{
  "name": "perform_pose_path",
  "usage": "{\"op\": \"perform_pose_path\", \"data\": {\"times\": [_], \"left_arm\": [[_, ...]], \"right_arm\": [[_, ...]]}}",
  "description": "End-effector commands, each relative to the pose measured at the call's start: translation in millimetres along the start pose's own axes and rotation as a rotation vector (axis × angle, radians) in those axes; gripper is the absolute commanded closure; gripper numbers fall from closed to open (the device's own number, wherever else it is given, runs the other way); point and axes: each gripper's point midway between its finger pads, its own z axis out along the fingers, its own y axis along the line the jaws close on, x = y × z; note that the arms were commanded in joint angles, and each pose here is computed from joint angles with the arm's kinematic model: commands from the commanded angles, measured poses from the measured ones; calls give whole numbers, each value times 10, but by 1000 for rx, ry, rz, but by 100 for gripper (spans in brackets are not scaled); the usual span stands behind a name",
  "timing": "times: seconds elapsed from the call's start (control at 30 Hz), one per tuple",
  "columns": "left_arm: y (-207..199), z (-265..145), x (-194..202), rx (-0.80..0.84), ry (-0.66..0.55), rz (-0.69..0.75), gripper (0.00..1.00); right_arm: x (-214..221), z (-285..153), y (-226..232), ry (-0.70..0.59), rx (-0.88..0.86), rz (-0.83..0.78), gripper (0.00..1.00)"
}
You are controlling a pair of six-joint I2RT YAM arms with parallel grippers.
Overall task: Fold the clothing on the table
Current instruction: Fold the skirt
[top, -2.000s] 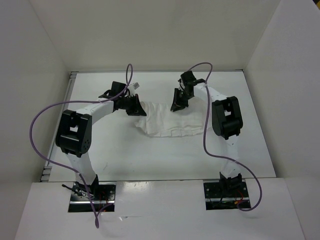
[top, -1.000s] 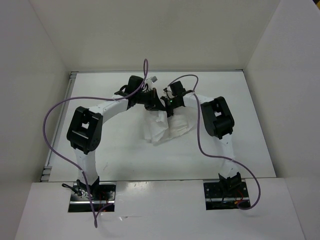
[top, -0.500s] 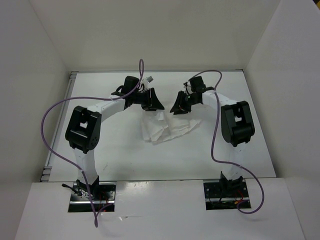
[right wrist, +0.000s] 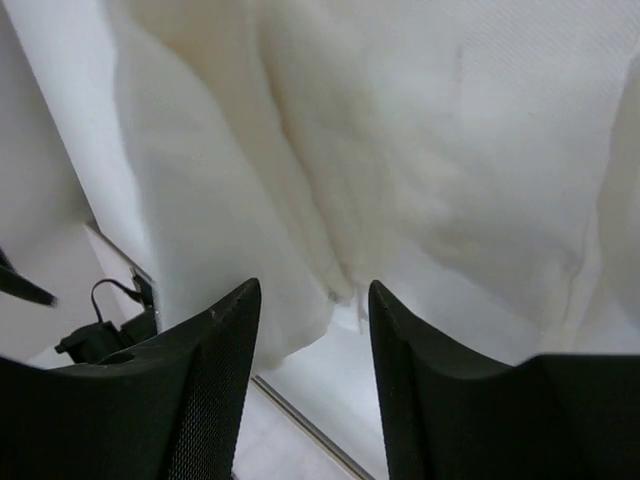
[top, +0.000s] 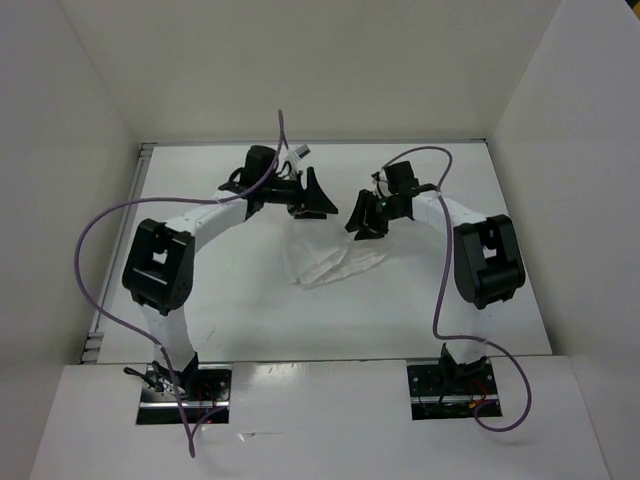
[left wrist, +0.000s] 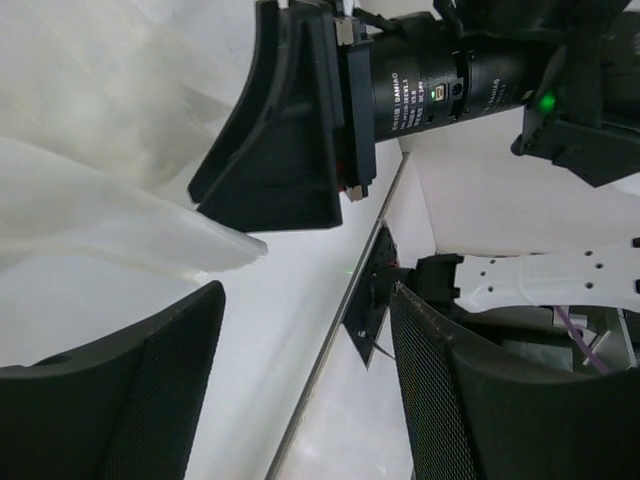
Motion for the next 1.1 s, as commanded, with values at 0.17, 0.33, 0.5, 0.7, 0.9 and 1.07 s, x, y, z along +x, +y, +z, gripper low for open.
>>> {"op": "perform_pose_path", "data": {"times": [0.17,0.33,0.5,0.7,0.9,1.07], "left_arm": [[-679,-1189,-418,-41,-230,218,23],[-383,-1452,-154,-107,-250,147,23],[-228,-1580,38,-136,-267,103,23],[-108,-1646,150,-154,-263,63,23],[-83,-1639,175,-156,-259,55,23],[-17,-1689,227,-168,-269,37,23]], "right_arm": [[-384,-345,346,-192,-18,-136,42],[-478,-141,357,-161,-65,-141,40],[-328,203,292,-59,-92,-160,40],[-151,595,397,31,-113,-211,39],[60,762,532,117,-197,-237,53],[55,584,738,92,-260,-257,98]]}}
